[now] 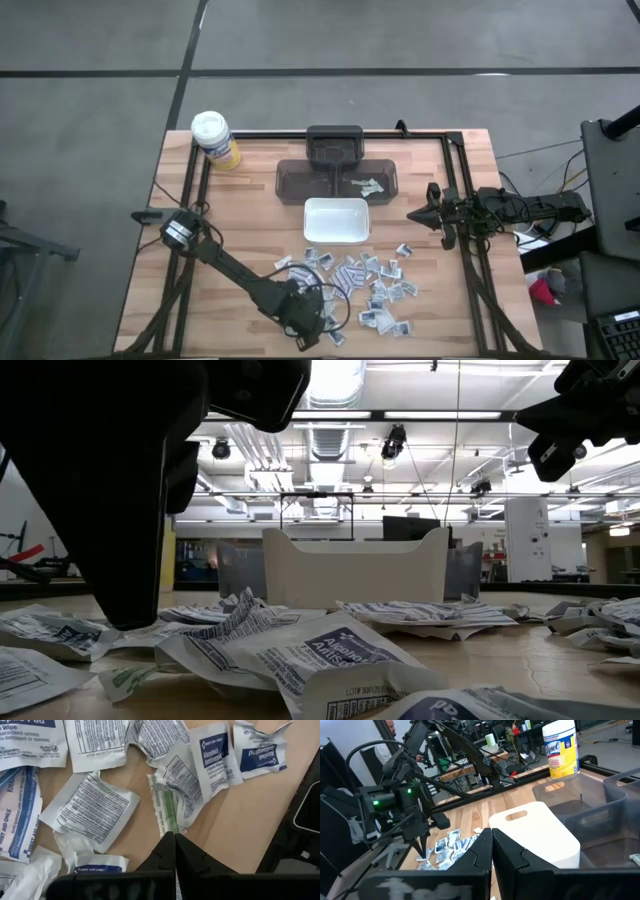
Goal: Pick & Place First Aid Supplies
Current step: Put the alcohol pad into the bottom left black bin
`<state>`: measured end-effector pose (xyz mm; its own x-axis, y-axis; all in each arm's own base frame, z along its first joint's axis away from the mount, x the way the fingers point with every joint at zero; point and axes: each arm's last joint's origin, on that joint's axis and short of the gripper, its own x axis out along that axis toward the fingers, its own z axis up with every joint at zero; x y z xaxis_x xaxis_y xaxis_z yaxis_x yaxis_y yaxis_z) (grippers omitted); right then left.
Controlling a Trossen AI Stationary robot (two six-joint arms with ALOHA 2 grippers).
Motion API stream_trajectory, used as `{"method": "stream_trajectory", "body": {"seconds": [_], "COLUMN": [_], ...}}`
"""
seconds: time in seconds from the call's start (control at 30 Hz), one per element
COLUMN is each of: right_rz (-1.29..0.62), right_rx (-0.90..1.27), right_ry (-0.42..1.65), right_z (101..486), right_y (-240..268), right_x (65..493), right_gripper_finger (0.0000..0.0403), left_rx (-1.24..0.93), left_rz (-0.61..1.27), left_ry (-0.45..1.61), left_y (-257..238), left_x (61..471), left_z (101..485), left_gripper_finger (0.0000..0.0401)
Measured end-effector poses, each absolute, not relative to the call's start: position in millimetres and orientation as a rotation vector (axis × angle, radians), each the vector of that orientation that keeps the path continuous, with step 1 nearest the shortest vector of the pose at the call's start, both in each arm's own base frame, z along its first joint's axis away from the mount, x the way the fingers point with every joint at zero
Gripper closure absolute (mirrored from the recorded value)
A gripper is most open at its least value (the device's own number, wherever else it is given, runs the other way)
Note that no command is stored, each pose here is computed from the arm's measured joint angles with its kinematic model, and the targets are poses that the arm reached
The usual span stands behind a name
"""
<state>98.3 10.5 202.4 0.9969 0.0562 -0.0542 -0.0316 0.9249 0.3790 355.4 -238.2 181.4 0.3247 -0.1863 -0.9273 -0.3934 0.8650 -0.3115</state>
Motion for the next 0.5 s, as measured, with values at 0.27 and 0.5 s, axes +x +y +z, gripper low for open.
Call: {"method": "stream_trajectory", "body": {"seconds": [0.27, 0.5], "right_rz": [0.045, 0.045], "right_rx": [0.388, 0.388], "right_ry": [0.065, 0.065], "right_z": [202, 202], "right_y": [10, 10], "right_x": [98, 98], "right_gripper_finger": [0.0394, 0.0394], "left_rx": [-0.538, -0.598], "left_rz": [0.156, 0.191], "left_ry": [1.135, 1.106], "left_y": [-239, -237], "left_x": [362, 364], "left_z": [189, 192], "left_gripper_finger": [0.0401, 0.0400]}}
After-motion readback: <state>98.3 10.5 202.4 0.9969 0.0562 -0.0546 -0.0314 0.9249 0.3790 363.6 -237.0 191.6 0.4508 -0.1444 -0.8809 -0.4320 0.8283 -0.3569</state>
